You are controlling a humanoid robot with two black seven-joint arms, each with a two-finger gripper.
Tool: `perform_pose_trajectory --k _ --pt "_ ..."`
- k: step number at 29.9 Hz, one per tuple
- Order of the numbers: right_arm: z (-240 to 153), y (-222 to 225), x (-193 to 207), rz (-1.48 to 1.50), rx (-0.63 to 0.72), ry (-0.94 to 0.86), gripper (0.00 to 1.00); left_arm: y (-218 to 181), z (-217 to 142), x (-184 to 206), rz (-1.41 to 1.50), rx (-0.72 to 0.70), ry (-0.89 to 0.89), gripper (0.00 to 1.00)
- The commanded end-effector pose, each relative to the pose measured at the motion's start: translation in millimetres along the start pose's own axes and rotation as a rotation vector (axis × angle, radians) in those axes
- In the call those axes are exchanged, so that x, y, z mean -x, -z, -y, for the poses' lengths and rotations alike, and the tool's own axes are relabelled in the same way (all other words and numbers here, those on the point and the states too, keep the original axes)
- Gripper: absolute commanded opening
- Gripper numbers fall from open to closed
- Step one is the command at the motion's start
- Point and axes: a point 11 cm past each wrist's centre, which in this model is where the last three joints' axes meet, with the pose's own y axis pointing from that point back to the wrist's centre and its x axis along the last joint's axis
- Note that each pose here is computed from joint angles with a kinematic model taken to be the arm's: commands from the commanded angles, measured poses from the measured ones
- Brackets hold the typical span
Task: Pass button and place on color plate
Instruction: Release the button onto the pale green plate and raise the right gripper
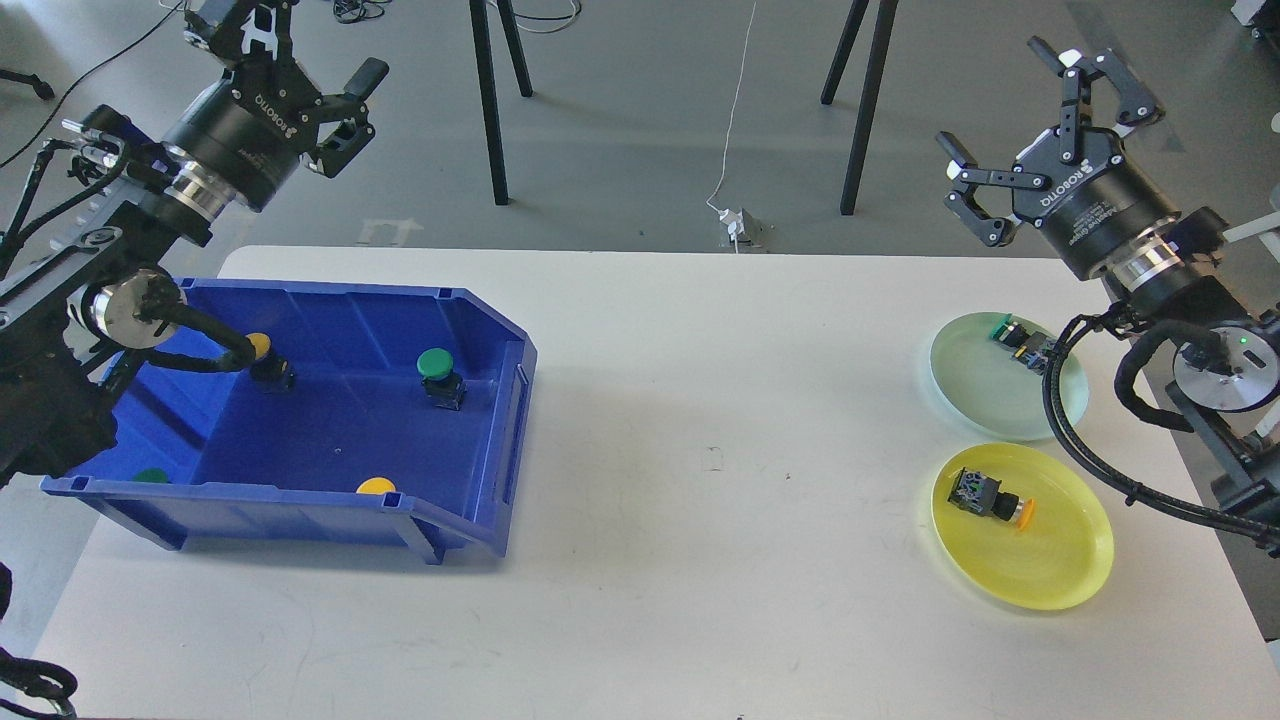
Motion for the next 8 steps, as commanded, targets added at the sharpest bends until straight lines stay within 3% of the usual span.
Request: perform_pose_trajectory --k 1,8 --pt "-3.5 -2.7 -5.9 0.024 -0.003 -0.015 0.98 -5.0 -5.0 -6.9 -0.055 0.05 -0.042 0.99" --pt "-0.4 -4.1 -2.8 0.044 -0.025 -0.009 0.98 -5.9 -3.1 -5.8 -0.061 0.058 -0.042 0.99"
